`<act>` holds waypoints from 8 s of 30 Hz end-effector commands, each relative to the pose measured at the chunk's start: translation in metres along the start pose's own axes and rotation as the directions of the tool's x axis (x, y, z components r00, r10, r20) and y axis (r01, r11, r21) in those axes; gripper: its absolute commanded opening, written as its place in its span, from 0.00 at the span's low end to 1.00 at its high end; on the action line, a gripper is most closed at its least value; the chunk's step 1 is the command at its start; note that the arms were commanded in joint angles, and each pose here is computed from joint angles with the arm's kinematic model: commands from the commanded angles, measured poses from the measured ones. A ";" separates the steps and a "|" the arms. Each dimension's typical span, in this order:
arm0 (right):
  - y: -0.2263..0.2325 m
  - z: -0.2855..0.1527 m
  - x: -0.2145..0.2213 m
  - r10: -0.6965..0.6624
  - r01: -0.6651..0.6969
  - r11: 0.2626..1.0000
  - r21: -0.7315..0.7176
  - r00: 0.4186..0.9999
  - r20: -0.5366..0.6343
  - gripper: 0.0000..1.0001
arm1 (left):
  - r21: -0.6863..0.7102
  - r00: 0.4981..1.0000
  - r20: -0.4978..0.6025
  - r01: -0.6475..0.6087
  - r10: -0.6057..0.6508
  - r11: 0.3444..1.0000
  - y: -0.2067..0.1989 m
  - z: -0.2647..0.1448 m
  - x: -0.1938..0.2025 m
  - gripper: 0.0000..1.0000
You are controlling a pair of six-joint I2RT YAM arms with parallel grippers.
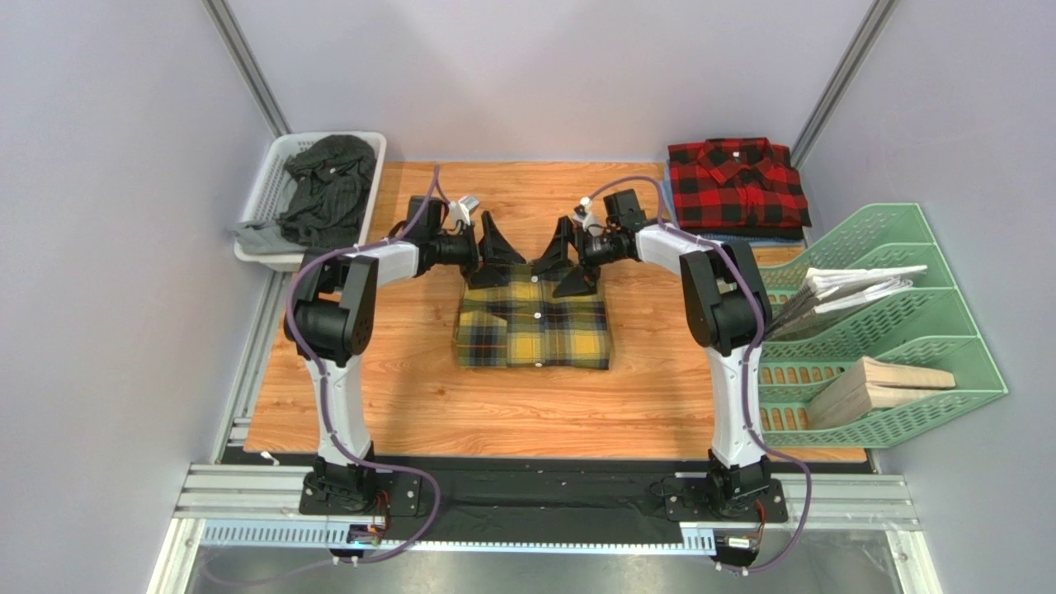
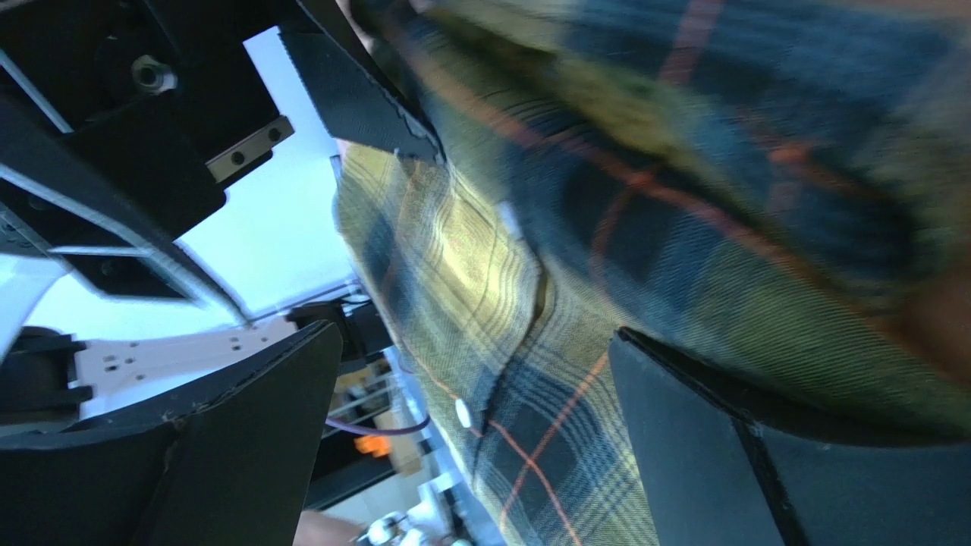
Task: Fold and stack the long sleeve shirts
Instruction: Fold the shirt
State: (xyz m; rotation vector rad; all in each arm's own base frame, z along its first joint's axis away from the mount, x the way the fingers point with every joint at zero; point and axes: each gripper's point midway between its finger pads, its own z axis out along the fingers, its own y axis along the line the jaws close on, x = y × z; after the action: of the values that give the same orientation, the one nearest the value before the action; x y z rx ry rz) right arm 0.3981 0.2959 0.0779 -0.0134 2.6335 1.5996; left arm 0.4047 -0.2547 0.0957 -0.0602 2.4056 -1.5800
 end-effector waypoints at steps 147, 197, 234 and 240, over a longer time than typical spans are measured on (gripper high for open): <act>-0.014 -0.096 0.116 -0.549 0.631 0.702 0.328 0.774 -0.314 0.80 | -0.060 0.717 -0.489 -0.596 0.497 0.801 -0.043 -0.045 0.010 0.00; -0.028 -0.121 0.130 -0.161 0.169 0.967 0.191 0.985 -0.056 0.68 | 0.074 0.145 -0.814 -0.935 0.563 0.348 0.027 -0.096 0.067 0.56; -0.038 -0.045 0.132 -0.076 0.123 0.973 0.196 0.970 -0.230 0.64 | -0.059 0.298 -0.755 -0.918 0.584 0.391 0.049 -0.051 0.024 0.43; -0.045 -0.067 0.113 -0.047 0.084 0.968 0.238 0.986 -0.157 0.67 | -0.301 0.600 -0.772 -0.635 0.209 0.712 0.070 -0.076 0.107 0.00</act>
State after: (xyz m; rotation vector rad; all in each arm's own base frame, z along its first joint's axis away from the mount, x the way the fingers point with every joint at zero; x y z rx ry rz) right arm 0.2589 0.2304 0.0497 -0.3198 2.9562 1.2923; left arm 0.3572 -0.1927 0.0379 1.4751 2.6148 -0.5273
